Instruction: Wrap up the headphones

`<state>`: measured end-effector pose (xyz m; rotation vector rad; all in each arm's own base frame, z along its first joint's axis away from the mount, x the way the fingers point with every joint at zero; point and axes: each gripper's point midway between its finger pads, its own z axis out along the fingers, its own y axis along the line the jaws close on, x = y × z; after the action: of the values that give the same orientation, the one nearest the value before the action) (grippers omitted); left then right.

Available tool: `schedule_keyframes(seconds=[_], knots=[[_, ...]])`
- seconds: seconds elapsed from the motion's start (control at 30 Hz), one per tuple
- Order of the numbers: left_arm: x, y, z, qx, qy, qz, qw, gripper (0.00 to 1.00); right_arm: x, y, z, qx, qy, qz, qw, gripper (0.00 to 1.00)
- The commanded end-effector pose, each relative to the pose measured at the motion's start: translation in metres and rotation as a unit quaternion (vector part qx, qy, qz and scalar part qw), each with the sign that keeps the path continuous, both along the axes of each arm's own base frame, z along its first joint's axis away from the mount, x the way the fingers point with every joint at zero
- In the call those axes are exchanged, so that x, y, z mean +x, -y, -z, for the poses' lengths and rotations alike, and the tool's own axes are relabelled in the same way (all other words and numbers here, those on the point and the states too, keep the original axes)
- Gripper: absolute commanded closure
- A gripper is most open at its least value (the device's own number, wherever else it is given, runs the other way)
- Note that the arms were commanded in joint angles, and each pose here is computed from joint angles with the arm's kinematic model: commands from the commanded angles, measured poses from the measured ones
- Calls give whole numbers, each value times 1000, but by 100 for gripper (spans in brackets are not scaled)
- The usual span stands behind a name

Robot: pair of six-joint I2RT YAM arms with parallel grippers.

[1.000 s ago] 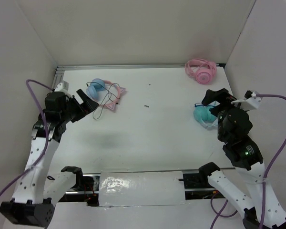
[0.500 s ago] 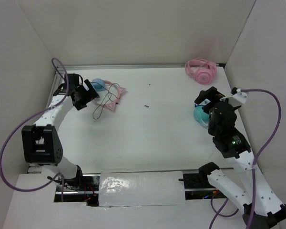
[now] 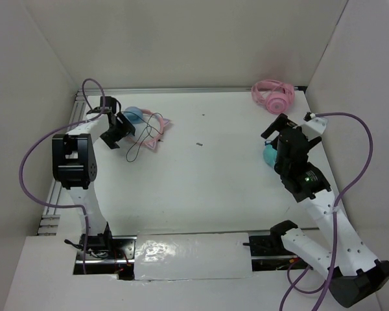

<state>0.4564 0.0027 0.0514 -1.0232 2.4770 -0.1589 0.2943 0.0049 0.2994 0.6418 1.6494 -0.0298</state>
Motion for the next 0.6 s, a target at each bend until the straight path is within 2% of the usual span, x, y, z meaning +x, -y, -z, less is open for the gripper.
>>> schedule_keyframes(seconds=[0.0, 0.1, 0.2, 0.23, 0.3, 0.33, 0.37, 0.4, 0.57], knots=[[2, 1, 7, -12, -4, -13, 1000, 8, 3, 6, -18, 4, 20, 19, 1000, 0], [3, 6, 17, -22, -8, -8, 1000, 19, 5, 7, -15, 1, 13, 22, 1000, 0], [4, 6, 20, -23, -15, -13, 1000, 38, 5, 6, -15, 1, 8, 19, 1000, 0], [4, 5, 18, -22, -14, -14, 1000, 47, 5, 4, -14, 0, 7, 14, 1000, 0], [8, 4, 9, -17, -2, -11, 1000, 55, 5, 2, -17, 0, 13, 3, 1000, 0], [10, 3, 4, -16, 5, -9, 1000, 76, 7, -5, -13, -8, 8, -22, 1000, 0], [14, 3, -6, -15, 20, -4, 1000, 93, 7, -9, -17, -7, 18, -38, 999, 0], [14, 3, -12, -15, 22, -3, 1000, 100, 7, -14, -18, -8, 21, -55, 998, 0], [26, 9, -66, 10, 76, 26, 997, 100, 5, -52, -24, 2, 43, -168, 985, 0]])
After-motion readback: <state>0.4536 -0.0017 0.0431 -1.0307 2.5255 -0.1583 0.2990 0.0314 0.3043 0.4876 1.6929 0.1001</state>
